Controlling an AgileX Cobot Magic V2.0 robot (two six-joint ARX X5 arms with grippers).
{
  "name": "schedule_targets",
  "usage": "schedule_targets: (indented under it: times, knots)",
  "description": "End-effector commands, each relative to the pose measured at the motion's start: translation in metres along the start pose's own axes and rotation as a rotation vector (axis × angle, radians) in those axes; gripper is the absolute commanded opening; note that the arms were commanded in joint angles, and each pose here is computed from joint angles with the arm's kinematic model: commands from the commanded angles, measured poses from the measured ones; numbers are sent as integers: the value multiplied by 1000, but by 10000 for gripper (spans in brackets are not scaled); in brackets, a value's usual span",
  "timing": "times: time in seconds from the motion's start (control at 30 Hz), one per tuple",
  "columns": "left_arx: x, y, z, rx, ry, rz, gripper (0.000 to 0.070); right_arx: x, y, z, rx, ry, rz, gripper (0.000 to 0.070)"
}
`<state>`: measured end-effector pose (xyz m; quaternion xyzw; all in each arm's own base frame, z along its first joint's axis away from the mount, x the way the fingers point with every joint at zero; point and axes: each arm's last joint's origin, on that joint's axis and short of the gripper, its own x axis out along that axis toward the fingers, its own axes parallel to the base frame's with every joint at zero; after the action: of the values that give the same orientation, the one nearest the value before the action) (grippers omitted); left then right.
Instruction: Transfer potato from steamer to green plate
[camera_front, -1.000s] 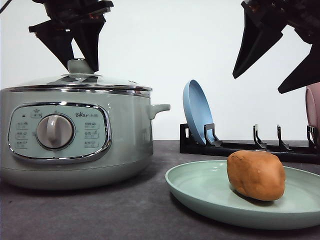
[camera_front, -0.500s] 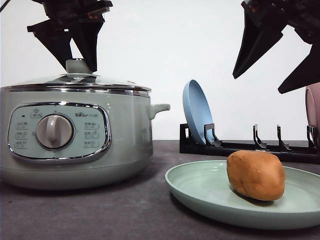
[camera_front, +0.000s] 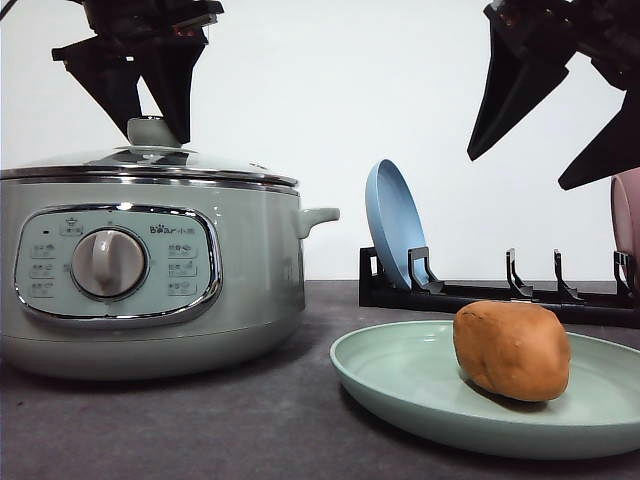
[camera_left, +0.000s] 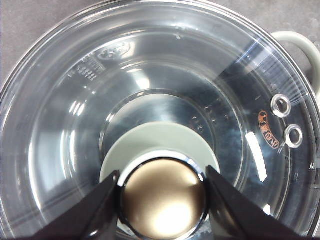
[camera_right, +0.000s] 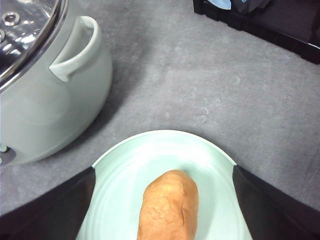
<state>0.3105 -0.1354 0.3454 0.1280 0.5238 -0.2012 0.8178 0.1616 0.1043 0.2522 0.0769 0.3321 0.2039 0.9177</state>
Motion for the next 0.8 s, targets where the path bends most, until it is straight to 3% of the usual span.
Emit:
schedule_targets:
  times: [0.0, 0.77]
  knots:
    - [-19, -2, 3, 19, -68, 6, 1, -1, 3, 5, -19, -15, 8, 553]
    - [-9, -1, 4, 18, -35, 3, 0, -1, 3, 5, -19, -13, 12, 553]
